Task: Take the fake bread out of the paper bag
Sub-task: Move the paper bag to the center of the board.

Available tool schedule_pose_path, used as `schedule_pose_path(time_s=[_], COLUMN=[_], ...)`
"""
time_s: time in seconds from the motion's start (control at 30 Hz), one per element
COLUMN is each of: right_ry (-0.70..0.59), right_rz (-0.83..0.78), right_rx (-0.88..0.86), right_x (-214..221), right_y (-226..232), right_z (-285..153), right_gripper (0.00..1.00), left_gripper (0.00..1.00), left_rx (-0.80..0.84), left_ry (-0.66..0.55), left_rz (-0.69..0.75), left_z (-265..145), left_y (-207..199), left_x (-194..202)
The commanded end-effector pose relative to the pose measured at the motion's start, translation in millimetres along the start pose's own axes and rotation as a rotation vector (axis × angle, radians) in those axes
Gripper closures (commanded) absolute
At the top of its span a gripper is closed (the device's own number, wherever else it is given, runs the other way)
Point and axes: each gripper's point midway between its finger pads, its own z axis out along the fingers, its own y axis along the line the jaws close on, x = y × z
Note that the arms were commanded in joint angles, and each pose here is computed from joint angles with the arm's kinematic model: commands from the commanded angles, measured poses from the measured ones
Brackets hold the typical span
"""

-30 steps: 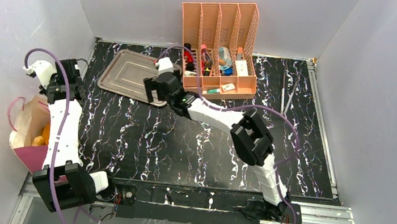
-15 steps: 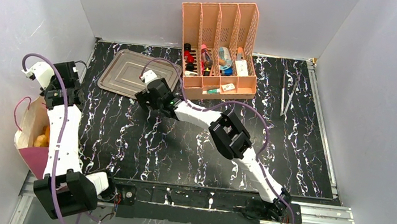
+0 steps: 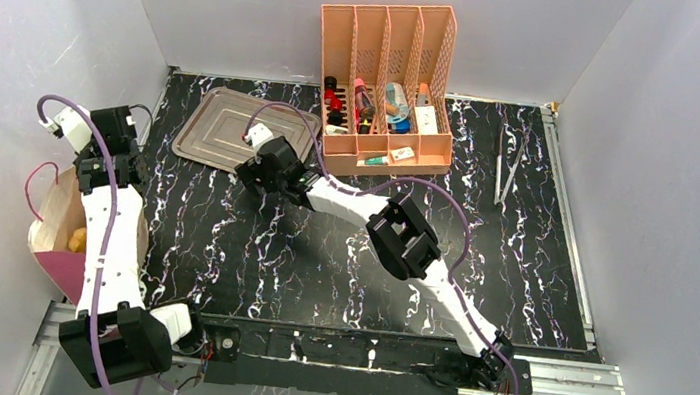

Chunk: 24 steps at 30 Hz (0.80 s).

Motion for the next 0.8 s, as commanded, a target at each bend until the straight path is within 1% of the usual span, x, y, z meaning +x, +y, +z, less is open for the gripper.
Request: schedule_pose_path(time_s=[0.0,0.2,0.37,0.47,0.57,0.77], right_ry=[0.177,0.266,0.31,0.298,0.261,0.198], right_rz=[-0.049,-0.084,-0.117,-0.131,-0.107,-0.009], right_rx=[-0.066,-0.073,-0.094,-0.062,-0.059,-0.158], right_x=[63.0,101.5,119.9,114.8,97.5,66.7], right_y=[18.1,35.8,55.5,55.9,56.1,56.7], right_z=[0.0,-16.7,-33.7,-37.5,-38.1,-33.1], right_gripper=[0.02,0.02,0.02,0.02,0.02,0.02], left_gripper=[1.0,1.0,1.0,1.0,1.0,1.0], left_rx=[0.049,0.062,0.082,0.097,0.104,0.112], left_ry=[-0.01,-0.013,-0.017,-0.01,-0.006,0.003], left_rz=[-0.052,-0.088,-0.111,-0.119,-0.12,-0.119], left_z=[-11.5,-11.1,-14.7,-17.0,-16.8,-14.7], left_y=[-6.8,-9.6,-14.6,-17.5,-18.3,-19.0], left_x=[-10.2,-9.1,-15.3,-15.9,-13.3,-7.3])
